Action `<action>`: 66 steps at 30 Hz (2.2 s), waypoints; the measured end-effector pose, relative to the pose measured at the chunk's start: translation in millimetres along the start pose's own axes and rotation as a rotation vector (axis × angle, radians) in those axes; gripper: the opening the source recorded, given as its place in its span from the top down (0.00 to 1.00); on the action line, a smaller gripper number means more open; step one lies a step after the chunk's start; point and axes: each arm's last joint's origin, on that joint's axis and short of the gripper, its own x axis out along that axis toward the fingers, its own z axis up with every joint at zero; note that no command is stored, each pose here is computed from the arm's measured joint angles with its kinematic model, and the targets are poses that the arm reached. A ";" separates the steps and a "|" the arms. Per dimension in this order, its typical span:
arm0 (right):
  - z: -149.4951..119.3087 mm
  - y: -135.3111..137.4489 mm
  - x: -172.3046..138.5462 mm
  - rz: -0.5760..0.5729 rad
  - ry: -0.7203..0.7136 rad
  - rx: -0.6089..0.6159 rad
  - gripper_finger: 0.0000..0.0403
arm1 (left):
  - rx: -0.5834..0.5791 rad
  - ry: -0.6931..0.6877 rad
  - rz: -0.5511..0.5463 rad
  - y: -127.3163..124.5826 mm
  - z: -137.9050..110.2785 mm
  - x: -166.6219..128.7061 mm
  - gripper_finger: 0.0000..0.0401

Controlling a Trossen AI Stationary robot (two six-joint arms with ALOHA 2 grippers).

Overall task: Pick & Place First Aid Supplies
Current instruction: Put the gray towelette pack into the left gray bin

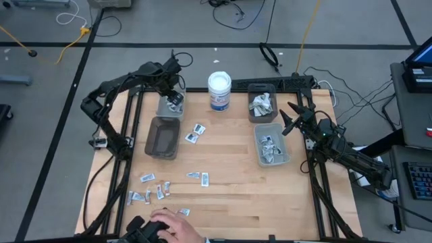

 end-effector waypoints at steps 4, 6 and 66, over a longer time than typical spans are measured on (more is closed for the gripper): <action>0.0 0.0 0.0 -0.001 0.000 0.000 0.41 | -0.020 0.000 -0.002 -1.1 -5.1 -9.0 0.51; -0.1 0.0 0.0 0.000 0.000 0.000 0.41 | -0.040 -0.013 -0.002 -2.0 -6.2 -12.9 0.51; -0.1 0.0 0.0 -0.001 0.001 0.000 0.41 | 0.717 0.151 -0.065 -212.1 -65.0 69.9 0.51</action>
